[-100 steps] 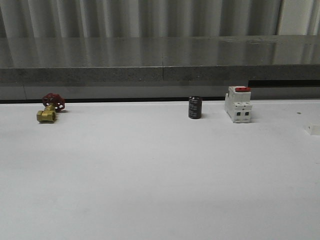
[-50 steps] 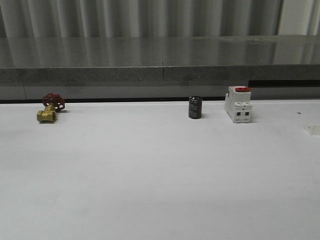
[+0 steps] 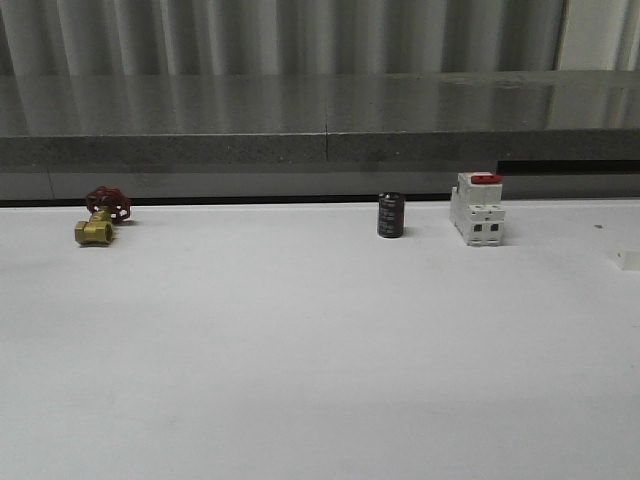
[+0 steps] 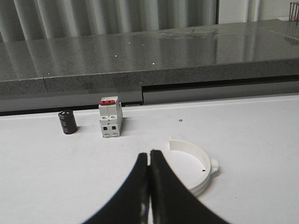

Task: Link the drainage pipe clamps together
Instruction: 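Grasp the clamp half's end tab with the left gripper and lift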

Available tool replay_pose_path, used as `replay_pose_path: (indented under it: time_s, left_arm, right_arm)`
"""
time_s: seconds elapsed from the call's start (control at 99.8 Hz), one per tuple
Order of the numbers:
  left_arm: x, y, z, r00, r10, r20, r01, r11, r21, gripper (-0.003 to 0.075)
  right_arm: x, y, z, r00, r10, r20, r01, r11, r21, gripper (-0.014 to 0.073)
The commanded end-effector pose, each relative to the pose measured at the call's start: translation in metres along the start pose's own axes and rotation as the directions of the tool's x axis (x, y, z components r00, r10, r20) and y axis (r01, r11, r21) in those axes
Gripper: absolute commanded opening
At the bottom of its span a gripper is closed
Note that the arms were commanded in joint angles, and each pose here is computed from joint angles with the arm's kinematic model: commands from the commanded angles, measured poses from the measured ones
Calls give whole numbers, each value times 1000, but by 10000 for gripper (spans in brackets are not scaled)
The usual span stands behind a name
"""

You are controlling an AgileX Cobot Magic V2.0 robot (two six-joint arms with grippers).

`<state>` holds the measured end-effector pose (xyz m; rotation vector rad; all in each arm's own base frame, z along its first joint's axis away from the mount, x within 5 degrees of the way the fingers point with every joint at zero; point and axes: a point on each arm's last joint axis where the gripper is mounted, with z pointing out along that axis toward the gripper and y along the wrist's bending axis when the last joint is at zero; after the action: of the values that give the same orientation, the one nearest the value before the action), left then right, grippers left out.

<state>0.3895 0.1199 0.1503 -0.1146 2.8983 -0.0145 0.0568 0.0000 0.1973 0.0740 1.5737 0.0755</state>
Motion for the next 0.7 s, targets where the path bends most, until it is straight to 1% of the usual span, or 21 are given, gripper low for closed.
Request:
replay_pose_path:
  time_s: [0.0, 0.14, 0.231, 0.331, 0.421, 0.551, 0.692]
  left_arm:
    - [-13, -8, -39, 993, -8, 116, 8, 1000, 7, -20]
    - [-13, -30, -59, 991, -1, 131, -7, 998, 59, -20]
    - [-13, -51, -75, 990, 14, 139, -25, 997, 77, -20]
    - [-11, -79, -92, 990, -11, 143, -4, 995, 104, -20]
    - [-9, -109, -100, 989, -18, 147, -1, 991, 131, -20]
    - [-5, -163, -101, 986, 32, 161, -60, 984, 170, -20]
    - [5, -218, -100, 975, 83, 204, -119, 978, 173, -20]
  right_arm:
    - [-15, 1, -3, 993, 5, 121, -4, 1000, -8, -67]
    - [-15, 1, -3, 993, 5, 121, -4, 1000, -8, -67]
    - [-15, 1, -3, 993, 5, 121, -4, 1000, -8, -67]
    - [-15, 1, -3, 993, 5, 121, -4, 1000, -8, -67]
    - [-15, 1, -3, 993, 5, 121, -4, 1000, -8, -67]
    - [-15, 1, -3, 993, 5, 121, -4, 1000, -8, -67]
    - [-15, 1, -3, 993, 5, 121, -4, 1000, -8, -67]
